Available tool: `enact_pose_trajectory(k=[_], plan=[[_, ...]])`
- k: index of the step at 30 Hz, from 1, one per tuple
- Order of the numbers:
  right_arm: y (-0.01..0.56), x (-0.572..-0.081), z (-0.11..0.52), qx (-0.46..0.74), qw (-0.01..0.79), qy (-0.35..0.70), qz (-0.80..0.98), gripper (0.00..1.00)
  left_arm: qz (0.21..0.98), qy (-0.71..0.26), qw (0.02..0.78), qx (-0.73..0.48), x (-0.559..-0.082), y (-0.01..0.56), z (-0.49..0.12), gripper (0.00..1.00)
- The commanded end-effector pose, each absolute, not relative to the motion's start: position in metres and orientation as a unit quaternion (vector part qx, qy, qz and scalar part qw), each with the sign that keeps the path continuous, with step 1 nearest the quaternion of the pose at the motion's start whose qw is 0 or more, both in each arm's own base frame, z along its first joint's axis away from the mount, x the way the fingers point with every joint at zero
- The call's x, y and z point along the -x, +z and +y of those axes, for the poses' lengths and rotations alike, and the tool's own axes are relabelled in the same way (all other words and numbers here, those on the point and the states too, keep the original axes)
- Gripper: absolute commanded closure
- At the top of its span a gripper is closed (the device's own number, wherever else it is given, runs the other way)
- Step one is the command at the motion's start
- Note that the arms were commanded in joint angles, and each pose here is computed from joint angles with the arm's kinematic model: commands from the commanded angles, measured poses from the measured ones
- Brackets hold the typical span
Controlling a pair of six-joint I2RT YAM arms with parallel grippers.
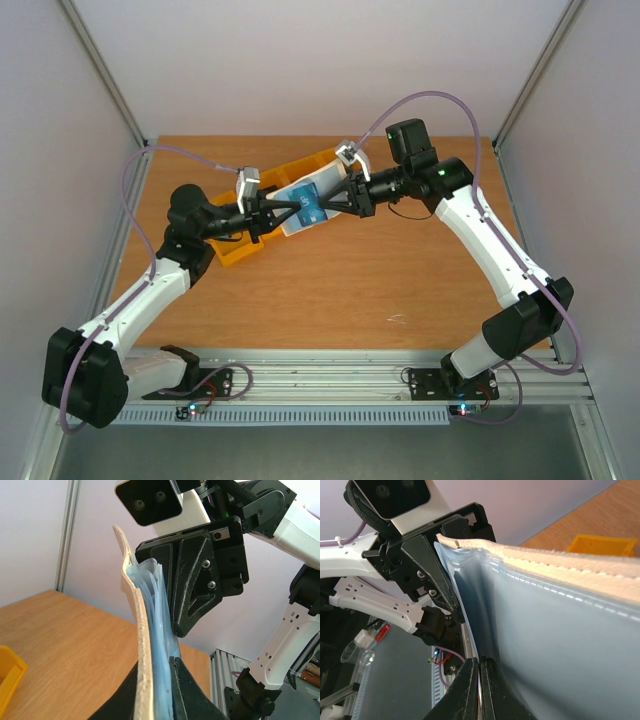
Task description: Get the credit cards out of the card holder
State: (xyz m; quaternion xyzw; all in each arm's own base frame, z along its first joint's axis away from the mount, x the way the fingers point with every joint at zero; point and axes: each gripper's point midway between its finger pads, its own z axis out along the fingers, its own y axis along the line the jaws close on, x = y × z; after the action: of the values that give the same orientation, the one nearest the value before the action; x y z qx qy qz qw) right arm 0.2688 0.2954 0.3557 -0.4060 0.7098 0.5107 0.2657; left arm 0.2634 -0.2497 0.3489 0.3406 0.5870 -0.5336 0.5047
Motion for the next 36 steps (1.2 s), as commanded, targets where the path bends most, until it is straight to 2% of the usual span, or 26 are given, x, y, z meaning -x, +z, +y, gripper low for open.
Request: enact_pose_trajectory(k=[1,6,9,11,13,19,36], plan=[[0.374,-0.265,0.288,0.416,0.289,0.511,0.694,0.99,0.562,-0.529,0.53,-0.353,-0.256,0.363,-0.246,0.87],[0.376,-0.265,0.286,0.415,0.292,0.511,0.694,0.99,0.564,-0.529,0.528,-0.351,-0.257,0.362,-0.246,0.86],[0.378,-0.266,0.284,0.413,0.296,0.509,0.695,0.99,0.565,-0.529,0.527,-0.35,-0.257,0.361,-0.245,0.79],[0.378,-0.266,0.284,0.413,0.295,0.51,0.694,0.99,0.566,-0.529,0.527,-0.35,-0.257,0.361,-0.245,0.78],[0.378,-0.266,0.284,0.413,0.293,0.514,0.693,0.99,0.566,-0.529,0.527,-0.349,-0.257,0.361,-0.245,0.81],[0.378,-0.266,0.283,0.413,0.296,0.509,0.694,0.99,0.567,-0.529,0.525,-0.35,-0.257,0.36,-0.245,0.99],[0.368,-0.278,0.259,0.393,0.303,0.477,0.725,0.99,0.573,-0.524,0.524,-0.35,-0.259,0.356,-0.245,1.0]])
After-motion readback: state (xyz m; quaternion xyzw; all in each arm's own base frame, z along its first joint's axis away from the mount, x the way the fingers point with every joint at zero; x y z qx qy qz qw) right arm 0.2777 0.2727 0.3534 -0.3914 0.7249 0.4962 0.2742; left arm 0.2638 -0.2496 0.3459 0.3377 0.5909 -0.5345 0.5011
